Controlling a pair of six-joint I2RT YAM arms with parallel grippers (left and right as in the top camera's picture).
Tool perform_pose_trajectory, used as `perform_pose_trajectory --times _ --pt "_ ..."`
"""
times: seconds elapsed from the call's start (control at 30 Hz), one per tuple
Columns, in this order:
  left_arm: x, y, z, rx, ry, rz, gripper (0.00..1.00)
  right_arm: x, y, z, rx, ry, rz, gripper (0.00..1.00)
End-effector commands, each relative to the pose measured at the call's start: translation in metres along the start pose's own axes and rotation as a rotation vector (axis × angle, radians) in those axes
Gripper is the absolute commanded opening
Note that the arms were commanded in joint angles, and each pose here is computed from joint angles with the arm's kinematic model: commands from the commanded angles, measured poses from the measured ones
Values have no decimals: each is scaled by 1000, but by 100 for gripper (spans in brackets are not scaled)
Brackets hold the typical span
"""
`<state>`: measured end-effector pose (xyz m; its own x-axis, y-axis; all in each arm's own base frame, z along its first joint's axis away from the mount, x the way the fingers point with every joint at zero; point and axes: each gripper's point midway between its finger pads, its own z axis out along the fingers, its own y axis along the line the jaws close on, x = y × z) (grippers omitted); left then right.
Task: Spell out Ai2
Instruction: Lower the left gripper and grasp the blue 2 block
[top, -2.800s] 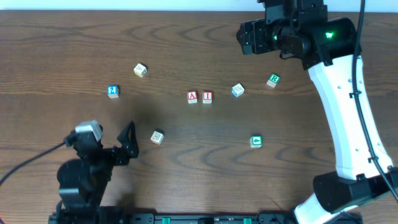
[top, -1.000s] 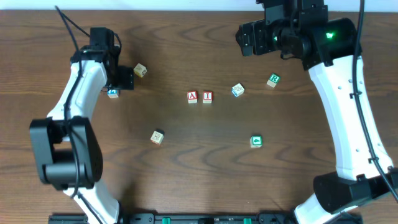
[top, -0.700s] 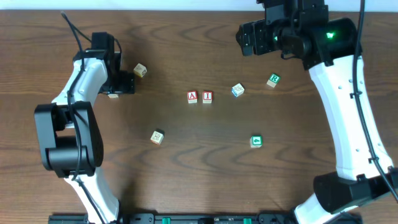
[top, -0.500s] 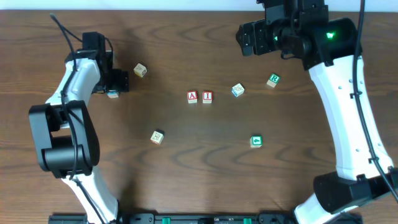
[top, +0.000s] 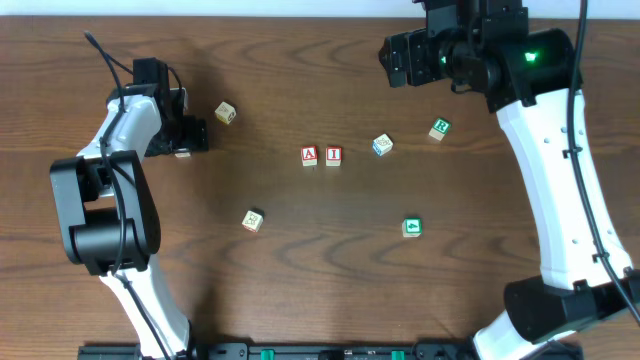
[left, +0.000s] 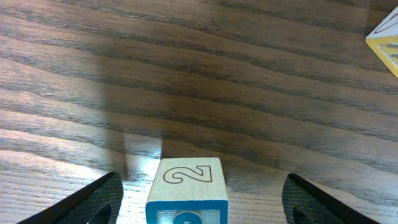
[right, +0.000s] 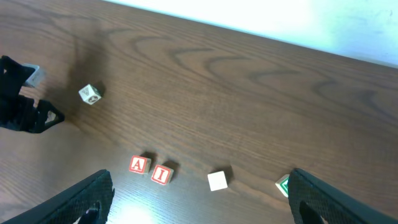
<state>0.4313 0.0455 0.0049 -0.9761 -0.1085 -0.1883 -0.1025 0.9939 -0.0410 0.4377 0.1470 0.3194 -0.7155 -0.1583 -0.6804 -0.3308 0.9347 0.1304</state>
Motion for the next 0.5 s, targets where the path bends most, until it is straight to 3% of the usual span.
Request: perform_pose_trajectory --times 0.0,0.23,0.47 --pt "-6 0 0 2 -12 -1 78 -5 -2 -11 3 -30 -16 89" --pt "-5 0 0 2 -7 -1 57 -7 -2 -12 2 -38 -17 89" --pt "-3 0 0 1 3 -1 45 -7 -2 -12 2 -39 -18 89"
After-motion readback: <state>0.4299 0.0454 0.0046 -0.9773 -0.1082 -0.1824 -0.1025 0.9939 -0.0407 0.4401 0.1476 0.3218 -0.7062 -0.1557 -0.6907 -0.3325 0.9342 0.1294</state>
